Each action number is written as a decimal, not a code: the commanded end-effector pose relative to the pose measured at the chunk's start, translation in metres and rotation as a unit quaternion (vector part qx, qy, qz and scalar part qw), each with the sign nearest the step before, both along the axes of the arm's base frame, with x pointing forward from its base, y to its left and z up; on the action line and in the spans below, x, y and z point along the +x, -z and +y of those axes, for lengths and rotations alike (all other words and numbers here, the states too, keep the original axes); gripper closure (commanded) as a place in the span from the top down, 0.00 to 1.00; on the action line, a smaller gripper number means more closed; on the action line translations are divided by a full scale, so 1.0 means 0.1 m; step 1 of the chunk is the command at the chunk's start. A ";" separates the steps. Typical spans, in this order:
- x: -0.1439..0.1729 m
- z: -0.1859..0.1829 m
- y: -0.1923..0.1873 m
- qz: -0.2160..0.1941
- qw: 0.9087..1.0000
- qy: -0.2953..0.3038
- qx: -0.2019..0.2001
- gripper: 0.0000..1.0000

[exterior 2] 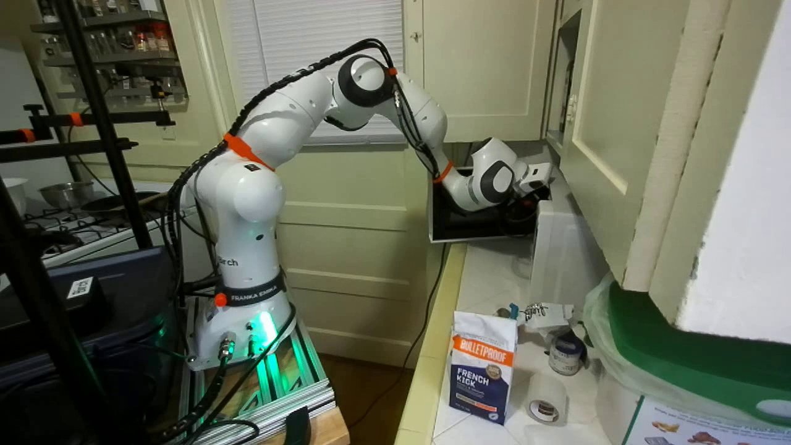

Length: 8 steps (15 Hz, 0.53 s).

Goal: Open the microwave, then put the blue bowl inside

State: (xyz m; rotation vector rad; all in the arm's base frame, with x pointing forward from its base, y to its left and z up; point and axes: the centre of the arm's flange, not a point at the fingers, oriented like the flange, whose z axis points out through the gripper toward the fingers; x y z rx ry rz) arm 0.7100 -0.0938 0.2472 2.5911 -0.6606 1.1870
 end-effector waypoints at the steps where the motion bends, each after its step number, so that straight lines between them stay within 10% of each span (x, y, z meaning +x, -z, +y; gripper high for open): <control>1: -0.19 -0.01 -0.09 -0.035 0.999 0.004 -0.008 0.61; 8: -0.37 0.11 -0.22 -0.066 0.997 -0.029 -0.022 0.08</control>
